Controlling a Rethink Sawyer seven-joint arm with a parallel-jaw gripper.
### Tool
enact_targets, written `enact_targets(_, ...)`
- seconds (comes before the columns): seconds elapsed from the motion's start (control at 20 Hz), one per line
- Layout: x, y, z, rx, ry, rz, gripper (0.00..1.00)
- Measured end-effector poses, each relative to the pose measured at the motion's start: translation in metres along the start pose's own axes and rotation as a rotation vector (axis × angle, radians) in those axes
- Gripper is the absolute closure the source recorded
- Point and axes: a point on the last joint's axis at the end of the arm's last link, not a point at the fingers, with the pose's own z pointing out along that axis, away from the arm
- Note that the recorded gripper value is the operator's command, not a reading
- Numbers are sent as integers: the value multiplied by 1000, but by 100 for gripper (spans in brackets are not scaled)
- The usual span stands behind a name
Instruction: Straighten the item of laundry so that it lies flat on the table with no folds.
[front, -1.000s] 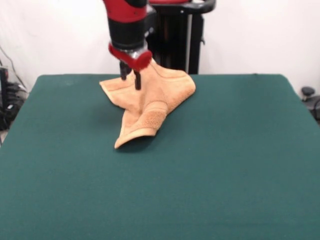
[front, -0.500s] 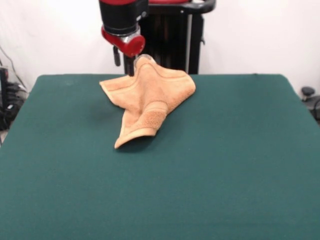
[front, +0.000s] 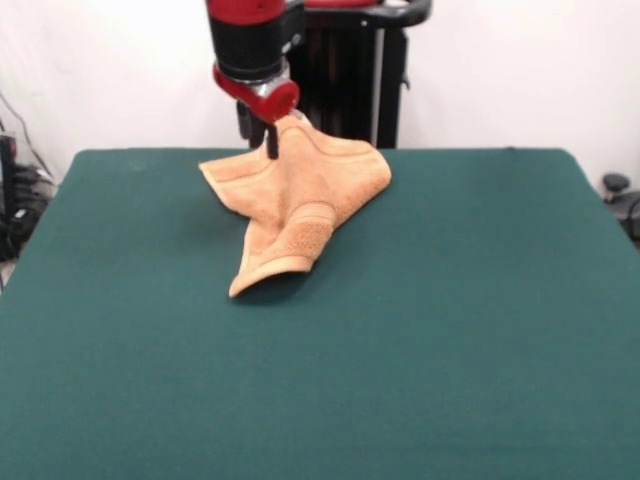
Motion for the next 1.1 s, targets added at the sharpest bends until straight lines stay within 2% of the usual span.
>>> enact_targets(0.4,31,19,47,-14,31,-55,0)
enact_targets(0.5,40,17,67,-22,53,-52,0)
enact_targets(0.6,42,15,75,-28,65,-42,0)
enact_targets(0.7,37,9,85,-51,81,2,0)
enact_targets(1.0,29,0,88,-106,162,125,0)
enact_targets(1.1,29,-1,89,-110,169,135,0)
